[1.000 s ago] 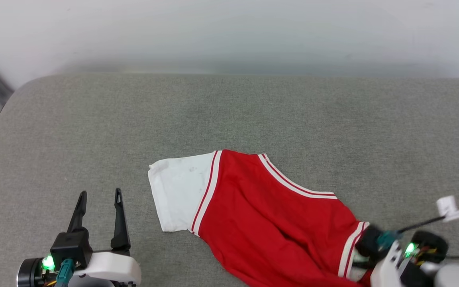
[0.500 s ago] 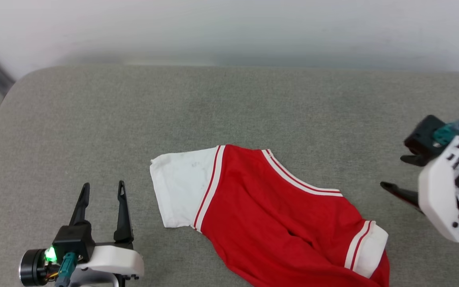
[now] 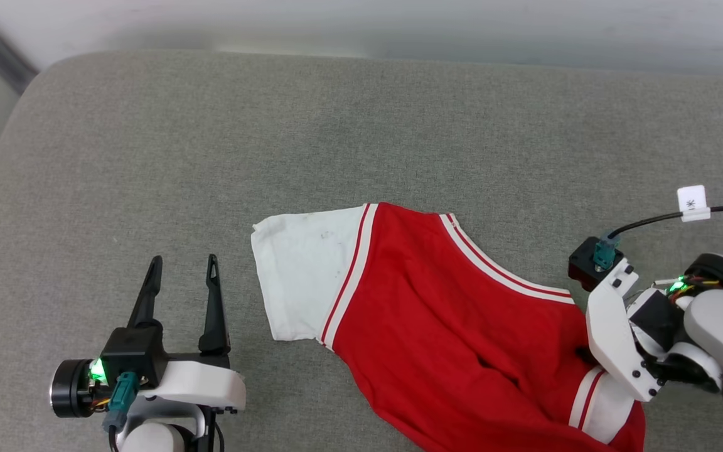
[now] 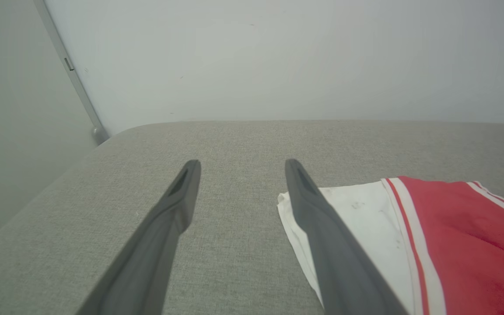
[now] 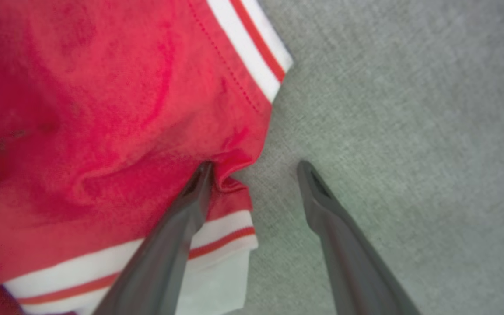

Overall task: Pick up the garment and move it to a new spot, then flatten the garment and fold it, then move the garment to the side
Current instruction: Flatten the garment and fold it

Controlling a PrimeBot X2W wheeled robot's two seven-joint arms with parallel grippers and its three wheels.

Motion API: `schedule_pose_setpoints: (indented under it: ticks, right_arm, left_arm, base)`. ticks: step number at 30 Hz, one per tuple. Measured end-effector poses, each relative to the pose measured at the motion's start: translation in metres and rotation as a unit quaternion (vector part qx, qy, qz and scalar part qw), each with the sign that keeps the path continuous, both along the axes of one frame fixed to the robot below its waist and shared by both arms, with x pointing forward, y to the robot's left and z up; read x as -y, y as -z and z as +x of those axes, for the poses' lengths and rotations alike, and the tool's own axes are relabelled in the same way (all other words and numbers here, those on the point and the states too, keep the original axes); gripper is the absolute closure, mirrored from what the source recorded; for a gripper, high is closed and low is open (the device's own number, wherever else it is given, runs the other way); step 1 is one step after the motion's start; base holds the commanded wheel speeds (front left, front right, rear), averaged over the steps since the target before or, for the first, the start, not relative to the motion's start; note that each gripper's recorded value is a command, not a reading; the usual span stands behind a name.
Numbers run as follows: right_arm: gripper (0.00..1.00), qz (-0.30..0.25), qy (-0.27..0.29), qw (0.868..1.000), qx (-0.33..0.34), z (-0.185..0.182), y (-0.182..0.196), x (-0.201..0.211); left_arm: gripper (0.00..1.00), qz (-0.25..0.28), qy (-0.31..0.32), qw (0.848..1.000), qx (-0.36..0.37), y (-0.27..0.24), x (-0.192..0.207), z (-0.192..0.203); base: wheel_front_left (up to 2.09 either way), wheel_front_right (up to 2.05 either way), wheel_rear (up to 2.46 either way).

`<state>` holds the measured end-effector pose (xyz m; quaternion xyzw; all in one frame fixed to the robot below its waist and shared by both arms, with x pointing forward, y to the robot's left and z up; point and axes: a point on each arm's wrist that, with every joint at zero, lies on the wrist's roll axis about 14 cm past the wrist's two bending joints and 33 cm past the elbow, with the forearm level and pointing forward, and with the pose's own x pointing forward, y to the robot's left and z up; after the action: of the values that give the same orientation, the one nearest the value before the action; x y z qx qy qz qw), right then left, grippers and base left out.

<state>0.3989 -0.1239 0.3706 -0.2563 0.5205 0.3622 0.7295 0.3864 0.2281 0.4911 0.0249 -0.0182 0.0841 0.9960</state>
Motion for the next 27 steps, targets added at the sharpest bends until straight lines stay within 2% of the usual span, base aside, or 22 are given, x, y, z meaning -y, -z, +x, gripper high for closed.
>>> schedule_pose_setpoints:
  ticks: [4, 5, 6, 11, 15, 21, 27]
  right_arm:
    - [0.00, -0.002, -0.004, 1.000, -0.007, -0.004, 0.010, 0.000]
    - [0.45, 0.003, -0.004, 1.000, -0.005, -0.004, 0.009, -0.001]
    - [1.00, 0.015, -0.001, 1.000, -0.001, -0.004, 0.007, -0.004]
    - [1.00, 0.083, -0.003, 0.995, 0.058, 0.005, -0.017, -0.018]
    - [1.00, 0.122, -0.008, 0.983, 0.139, 0.026, -0.064, -0.013]
    - [1.00, 0.138, -0.020, 0.965, 0.220, 0.044, -0.126, -0.001]
    - [1.00, 0.115, -0.007, 0.954, 0.277, 0.083, -0.172, 0.011]
  left_arm:
    - [0.00, -0.001, -0.005, 1.000, -0.004, 0.003, -0.002, 0.000]
    - [0.00, -0.001, -0.005, 1.000, -0.003, 0.002, -0.003, 0.000]
    - [0.00, -0.001, -0.006, 1.000, -0.003, 0.002, -0.003, 0.000]
    - [0.00, -0.001, -0.003, 1.000, 0.004, -0.003, -0.001, -0.002]
    - [0.00, -0.003, 0.001, 1.000, 0.010, -0.007, 0.001, -0.007]
    - [0.00, -0.004, 0.003, 1.000, 0.018, -0.013, 0.003, -0.012]
    - [0.00, -0.004, 0.000, 1.000, 0.016, -0.011, 0.000, -0.016]
  base:
    - [0.00, 0.00, 0.00]
    - [0.00, 0.00, 0.00]
    - [0.00, 0.00, 0.00]
    - [0.00, 0.00, 0.00]
    - [0.00, 0.00, 0.00]
    - [0.00, 0.00, 0.00]
    - [0.00, 0.00, 0.00]
